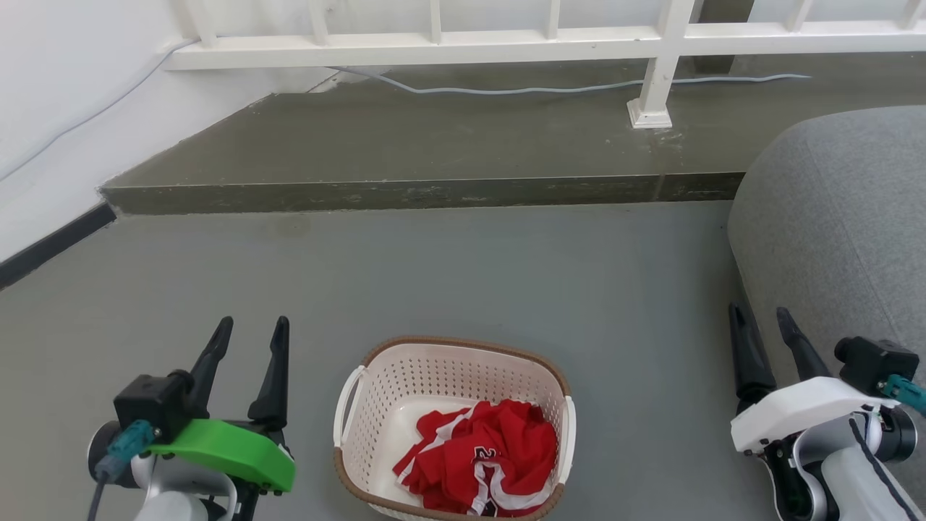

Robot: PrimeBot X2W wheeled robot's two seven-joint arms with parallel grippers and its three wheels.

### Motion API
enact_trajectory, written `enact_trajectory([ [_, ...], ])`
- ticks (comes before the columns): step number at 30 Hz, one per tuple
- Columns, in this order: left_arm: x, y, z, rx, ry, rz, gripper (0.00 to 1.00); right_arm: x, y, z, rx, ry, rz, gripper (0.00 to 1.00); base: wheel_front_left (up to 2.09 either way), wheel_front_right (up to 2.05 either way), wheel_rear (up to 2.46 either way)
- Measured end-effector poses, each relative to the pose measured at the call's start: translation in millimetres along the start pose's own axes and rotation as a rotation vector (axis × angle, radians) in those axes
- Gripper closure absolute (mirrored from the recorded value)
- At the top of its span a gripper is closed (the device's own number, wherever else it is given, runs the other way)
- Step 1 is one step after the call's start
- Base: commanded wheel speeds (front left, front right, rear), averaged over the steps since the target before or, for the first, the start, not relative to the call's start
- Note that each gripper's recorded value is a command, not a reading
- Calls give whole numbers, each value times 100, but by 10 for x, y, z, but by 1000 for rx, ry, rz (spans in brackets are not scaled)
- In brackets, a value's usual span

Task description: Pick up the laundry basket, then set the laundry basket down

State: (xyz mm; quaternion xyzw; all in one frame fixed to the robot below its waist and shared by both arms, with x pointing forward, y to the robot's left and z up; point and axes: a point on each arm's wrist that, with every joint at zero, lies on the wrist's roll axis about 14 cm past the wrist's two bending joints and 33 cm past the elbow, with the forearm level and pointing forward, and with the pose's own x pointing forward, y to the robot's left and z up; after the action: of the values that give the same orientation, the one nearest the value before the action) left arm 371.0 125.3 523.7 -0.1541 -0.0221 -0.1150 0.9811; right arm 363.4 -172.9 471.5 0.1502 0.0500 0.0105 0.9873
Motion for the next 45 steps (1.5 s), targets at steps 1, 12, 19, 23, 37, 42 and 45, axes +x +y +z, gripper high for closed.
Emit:
enact_trajectory([
  [1,-1,-8,-1,7,-2,-1,0,-2,-1,-4,-13,-2,0,0,0,0,0],
  [12,-24,-96,-66,140,-3,-31,0,-30,4,-34,-176,-13,8,0,0,0,0],
  [19,-40,-129,-92,195,-9,-44,0,-38,18,-34,-243,-28,14,0,0,0,0],
  [23,-49,-100,-135,193,6,-35,0,-40,10,-48,-243,-23,11,0,0,0,0],
  [37,-69,-6,-251,179,52,0,0,-45,-8,-81,-238,-13,2,0,0,0,0],
  [42,-70,-2,-261,179,55,1,0,-48,-8,-94,-236,-9,0,0,0,0,0],
  [45,-72,6,-279,180,61,3,0,-49,-10,-102,-235,-7,-1,0,0,0,0],
])
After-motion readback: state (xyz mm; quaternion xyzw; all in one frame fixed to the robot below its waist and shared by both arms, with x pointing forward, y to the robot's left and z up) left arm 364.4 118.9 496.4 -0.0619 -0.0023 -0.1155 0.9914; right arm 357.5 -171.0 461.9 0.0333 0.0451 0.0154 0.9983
